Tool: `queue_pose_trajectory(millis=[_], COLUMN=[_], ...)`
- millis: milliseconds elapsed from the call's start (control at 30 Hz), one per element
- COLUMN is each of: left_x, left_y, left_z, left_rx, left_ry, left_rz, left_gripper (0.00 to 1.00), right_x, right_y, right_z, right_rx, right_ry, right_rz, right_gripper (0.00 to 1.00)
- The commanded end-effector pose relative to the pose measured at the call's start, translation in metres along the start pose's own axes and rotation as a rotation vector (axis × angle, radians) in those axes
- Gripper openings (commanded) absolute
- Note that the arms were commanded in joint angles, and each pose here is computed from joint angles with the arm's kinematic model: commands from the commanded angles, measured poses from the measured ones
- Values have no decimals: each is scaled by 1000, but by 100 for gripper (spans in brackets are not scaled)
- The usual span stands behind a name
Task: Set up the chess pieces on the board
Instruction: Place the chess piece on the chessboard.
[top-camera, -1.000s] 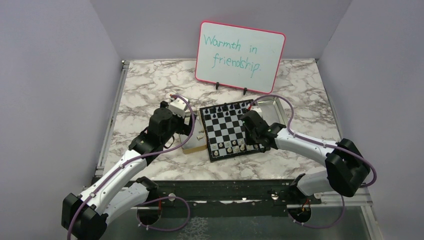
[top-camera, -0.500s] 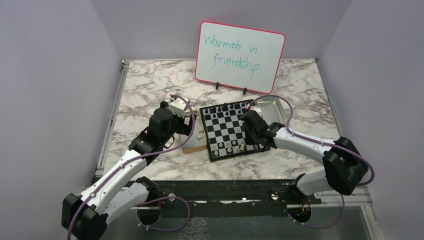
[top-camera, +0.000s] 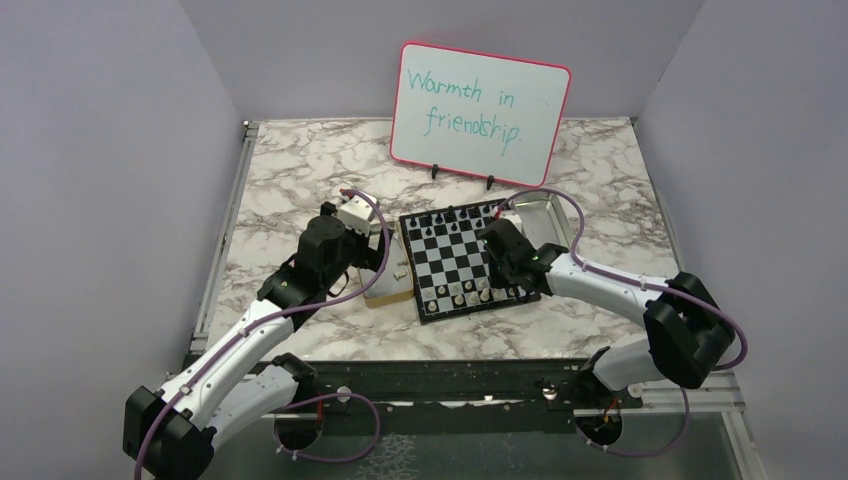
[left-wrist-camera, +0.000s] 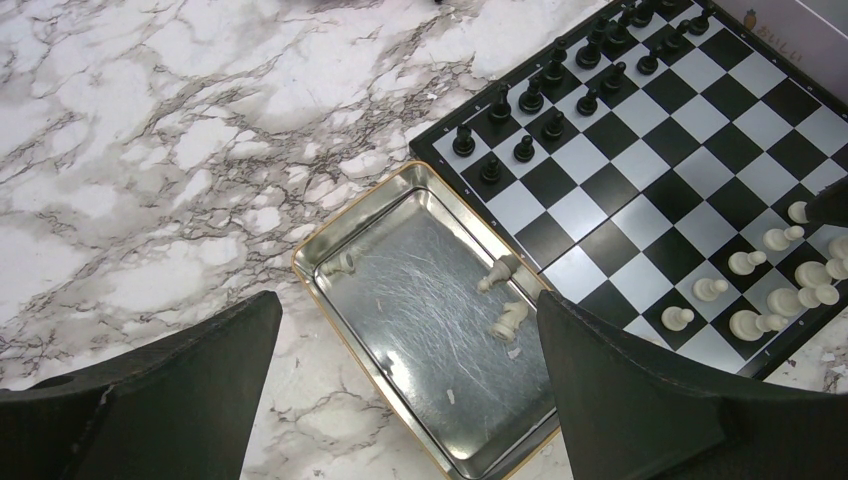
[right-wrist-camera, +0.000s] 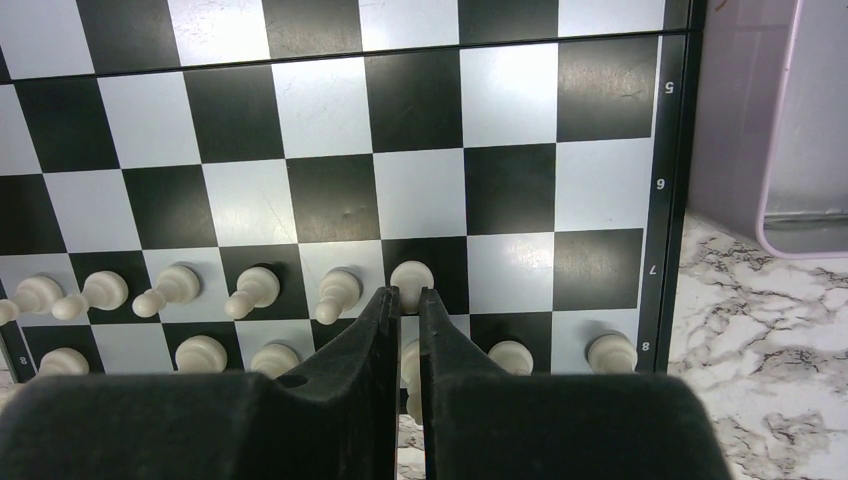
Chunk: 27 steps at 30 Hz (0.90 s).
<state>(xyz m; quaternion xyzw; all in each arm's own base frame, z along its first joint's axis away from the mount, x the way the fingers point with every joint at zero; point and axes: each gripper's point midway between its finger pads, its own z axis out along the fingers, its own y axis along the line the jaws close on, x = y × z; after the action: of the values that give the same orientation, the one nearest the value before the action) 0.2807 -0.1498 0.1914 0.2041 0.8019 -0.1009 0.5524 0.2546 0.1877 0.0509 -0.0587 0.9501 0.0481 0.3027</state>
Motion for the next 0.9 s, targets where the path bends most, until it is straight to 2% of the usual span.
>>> queue_pose_trajectory(millis=[0, 367, 633, 867], left_x=[2, 2, 3, 3], left_y=[-1, -2, -2, -2], left_z=[0, 0, 0, 2], left_rx=[10, 12, 12, 11], left_ry=[0, 2, 4, 11], left_rz=[8, 8, 10, 7], left_gripper=[99, 99, 99, 99], right_x=[-6, -4, -6, -14], right_y=[3, 1, 5, 6], right_z=[-1, -1, 0, -3], right_rx=[-4, 3, -12, -13], right_ry=[3, 14, 10, -10], right_rz=[20, 17, 21, 19], right_gripper=[14, 14, 25, 29])
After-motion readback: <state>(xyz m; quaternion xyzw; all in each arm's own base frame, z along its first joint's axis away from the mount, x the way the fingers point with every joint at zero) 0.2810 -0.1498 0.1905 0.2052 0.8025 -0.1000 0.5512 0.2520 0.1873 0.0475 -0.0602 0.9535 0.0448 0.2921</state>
